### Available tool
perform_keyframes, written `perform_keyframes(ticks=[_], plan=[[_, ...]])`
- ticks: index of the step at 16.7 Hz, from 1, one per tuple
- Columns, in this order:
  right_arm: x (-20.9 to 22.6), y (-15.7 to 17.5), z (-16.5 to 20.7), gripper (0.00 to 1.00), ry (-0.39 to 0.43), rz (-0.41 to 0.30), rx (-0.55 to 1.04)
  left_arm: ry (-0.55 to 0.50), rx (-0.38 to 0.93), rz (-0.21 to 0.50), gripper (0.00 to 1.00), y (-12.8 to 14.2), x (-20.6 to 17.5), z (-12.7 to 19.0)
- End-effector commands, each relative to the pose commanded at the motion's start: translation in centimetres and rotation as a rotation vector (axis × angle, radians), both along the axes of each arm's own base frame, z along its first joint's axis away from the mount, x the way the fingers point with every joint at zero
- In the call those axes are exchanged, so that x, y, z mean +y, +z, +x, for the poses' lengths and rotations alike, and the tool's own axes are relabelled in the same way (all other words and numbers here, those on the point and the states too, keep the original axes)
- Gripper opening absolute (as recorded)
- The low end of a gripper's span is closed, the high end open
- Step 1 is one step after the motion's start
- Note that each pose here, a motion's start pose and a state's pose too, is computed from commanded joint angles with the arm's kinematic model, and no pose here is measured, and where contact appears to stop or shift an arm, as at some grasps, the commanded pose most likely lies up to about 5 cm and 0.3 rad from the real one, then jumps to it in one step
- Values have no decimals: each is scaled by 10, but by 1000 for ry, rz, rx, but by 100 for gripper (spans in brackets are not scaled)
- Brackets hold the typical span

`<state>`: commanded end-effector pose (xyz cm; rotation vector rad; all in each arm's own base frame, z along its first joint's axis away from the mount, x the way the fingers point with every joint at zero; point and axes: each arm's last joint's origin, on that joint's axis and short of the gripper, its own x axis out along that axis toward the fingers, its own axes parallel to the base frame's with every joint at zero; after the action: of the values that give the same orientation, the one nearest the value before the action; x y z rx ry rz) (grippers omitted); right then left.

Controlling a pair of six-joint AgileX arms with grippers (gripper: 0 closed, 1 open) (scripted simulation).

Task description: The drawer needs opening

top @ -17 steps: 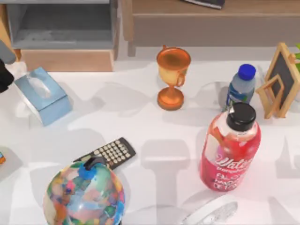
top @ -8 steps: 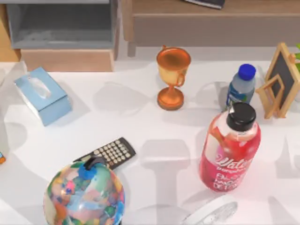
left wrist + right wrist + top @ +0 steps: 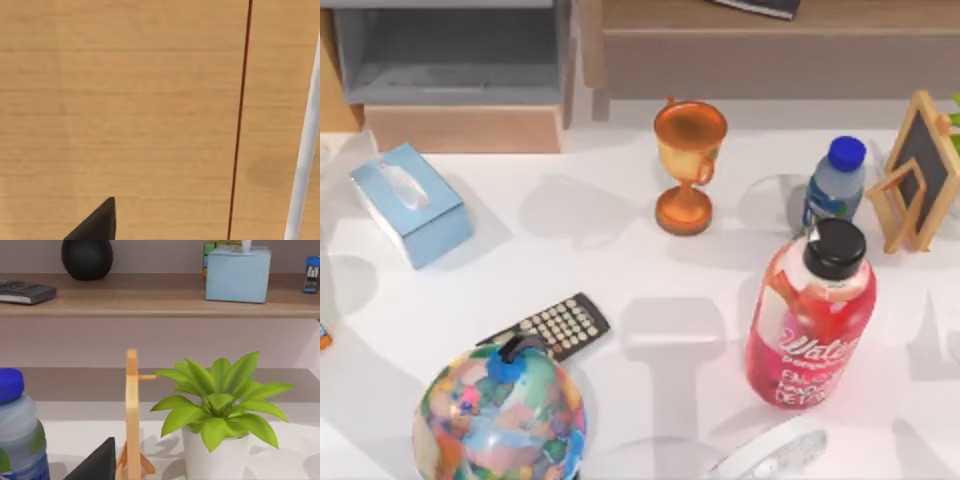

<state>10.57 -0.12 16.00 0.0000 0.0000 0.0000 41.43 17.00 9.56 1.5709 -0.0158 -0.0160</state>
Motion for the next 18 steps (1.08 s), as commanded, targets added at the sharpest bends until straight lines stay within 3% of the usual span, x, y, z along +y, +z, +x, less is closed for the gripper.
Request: perform_keyframes(ticks=[8,18], plan=[[0,0,0,100,0,0,0,0,0,0,100,0,1,18],[0,0,0,100,0,0,0,0,0,0,25,0,1,18]])
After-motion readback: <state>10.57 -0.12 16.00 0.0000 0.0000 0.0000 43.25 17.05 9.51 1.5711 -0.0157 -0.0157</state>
